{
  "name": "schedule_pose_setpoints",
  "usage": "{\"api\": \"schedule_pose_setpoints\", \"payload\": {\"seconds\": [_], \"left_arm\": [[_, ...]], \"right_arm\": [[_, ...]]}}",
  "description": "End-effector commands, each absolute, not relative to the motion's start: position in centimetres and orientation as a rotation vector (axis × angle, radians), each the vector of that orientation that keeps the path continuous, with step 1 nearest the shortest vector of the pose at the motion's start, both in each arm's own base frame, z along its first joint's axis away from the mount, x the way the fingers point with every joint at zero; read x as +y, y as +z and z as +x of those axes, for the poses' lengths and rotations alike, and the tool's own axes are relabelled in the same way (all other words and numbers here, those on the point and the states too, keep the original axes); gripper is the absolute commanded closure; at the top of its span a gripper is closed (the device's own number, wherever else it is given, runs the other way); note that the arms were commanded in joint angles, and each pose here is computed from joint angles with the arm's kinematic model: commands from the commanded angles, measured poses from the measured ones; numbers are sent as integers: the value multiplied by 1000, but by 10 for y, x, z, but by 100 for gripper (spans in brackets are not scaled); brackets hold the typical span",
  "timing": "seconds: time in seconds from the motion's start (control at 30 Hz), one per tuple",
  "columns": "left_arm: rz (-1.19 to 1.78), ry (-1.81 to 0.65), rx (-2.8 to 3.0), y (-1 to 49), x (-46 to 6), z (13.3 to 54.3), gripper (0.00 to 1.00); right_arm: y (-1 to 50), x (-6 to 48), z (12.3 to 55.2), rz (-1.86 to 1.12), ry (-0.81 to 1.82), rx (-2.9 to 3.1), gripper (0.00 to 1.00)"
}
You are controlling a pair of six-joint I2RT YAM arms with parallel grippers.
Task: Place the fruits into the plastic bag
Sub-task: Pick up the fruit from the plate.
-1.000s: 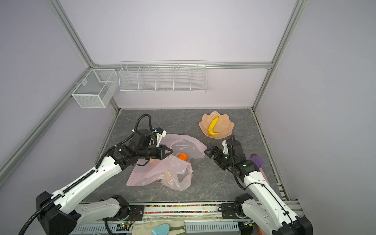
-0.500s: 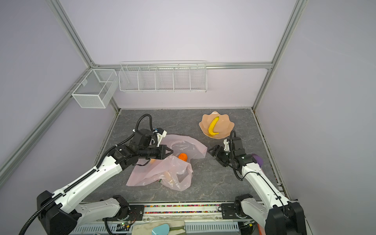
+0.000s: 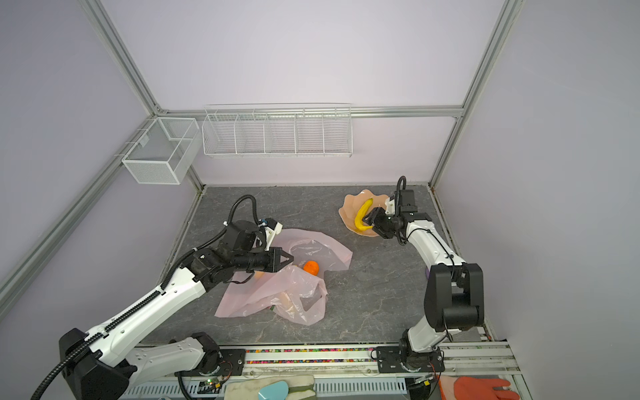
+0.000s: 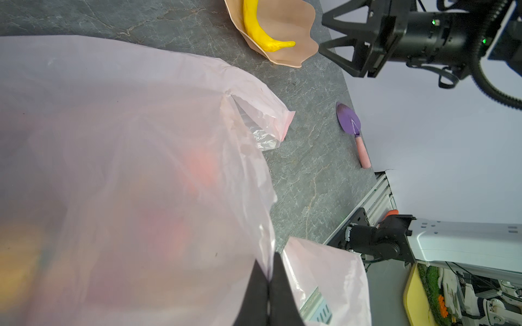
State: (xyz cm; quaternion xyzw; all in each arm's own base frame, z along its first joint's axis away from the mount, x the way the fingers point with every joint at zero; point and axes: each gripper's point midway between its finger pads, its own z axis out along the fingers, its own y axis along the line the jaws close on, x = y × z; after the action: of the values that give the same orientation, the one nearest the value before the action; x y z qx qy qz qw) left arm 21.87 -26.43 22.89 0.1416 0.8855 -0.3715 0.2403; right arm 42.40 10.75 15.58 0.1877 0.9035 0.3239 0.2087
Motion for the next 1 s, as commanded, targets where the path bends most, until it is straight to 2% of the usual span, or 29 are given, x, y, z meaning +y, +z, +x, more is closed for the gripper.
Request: {"api": "schedule_pose_setpoints", "payload": {"seconds": [0.0,0.27,0.97], "left_arm": [[350,-1001,2431,228,-256,216,100],[338,-986,2438,226,-253,215,100],[338,-975,2455,219,-255,219,100]], "right_arm": [[140,101,440,488,839,2575,41],[113,99,479,501,807,2627,43],[46,129,511,529,841,2719,41]]}}
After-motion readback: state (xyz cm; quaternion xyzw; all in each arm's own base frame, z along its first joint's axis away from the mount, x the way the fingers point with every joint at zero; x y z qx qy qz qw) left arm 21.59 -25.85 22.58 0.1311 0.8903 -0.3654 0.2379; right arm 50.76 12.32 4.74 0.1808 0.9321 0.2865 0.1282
